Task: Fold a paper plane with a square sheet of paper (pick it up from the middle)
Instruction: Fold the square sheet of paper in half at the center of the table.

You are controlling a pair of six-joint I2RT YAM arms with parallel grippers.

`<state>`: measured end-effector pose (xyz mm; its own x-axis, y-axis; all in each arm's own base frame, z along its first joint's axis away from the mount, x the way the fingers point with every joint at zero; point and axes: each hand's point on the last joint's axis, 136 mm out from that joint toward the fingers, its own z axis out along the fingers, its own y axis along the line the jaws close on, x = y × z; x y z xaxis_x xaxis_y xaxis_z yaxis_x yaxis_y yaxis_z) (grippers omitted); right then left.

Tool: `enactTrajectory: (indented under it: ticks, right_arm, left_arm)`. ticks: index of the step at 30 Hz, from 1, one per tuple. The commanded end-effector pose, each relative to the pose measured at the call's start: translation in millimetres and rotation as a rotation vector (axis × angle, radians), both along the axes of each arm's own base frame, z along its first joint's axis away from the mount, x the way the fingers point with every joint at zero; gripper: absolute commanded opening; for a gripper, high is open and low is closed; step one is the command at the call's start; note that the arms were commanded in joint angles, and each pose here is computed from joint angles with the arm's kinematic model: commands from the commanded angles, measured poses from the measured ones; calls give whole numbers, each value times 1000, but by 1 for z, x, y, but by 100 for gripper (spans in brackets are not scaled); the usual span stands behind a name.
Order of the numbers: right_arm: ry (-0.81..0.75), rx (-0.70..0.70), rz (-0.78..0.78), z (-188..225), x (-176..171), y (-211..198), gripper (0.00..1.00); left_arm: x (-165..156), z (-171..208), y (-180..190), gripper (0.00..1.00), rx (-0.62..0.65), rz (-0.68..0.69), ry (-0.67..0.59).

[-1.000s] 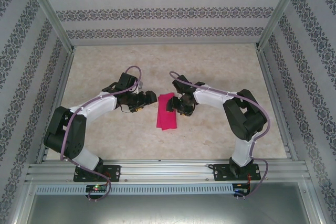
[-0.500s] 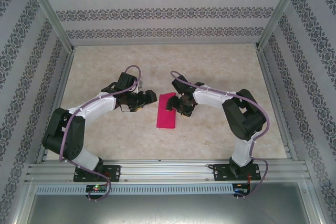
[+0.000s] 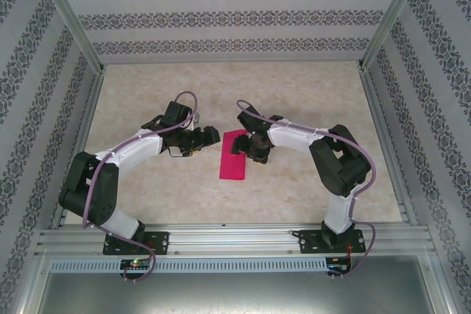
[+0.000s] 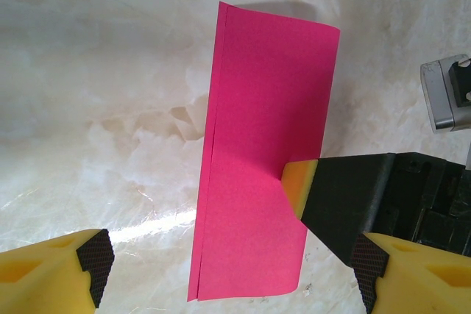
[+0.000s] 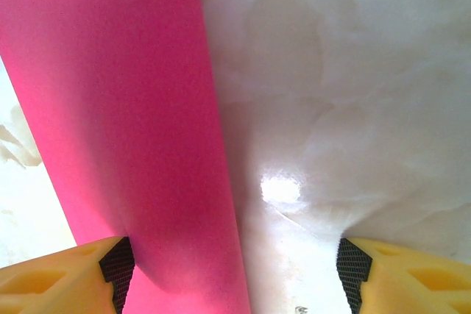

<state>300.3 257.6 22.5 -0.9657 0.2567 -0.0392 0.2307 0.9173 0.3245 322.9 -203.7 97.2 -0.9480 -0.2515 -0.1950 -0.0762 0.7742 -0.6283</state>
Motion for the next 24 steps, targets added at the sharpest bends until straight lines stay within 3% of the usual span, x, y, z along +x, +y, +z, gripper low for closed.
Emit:
enactTrajectory:
  ticks: [1,24]
  right_arm:
    - [43,-103,-31,-20,-8,-14,77]
    - [99,-175,-1,-32,-16,-17,81]
  left_arm:
    - [-6,4,-1,87,13,-18,-20]
    - [-9,3,3,86,22,-7,-21]
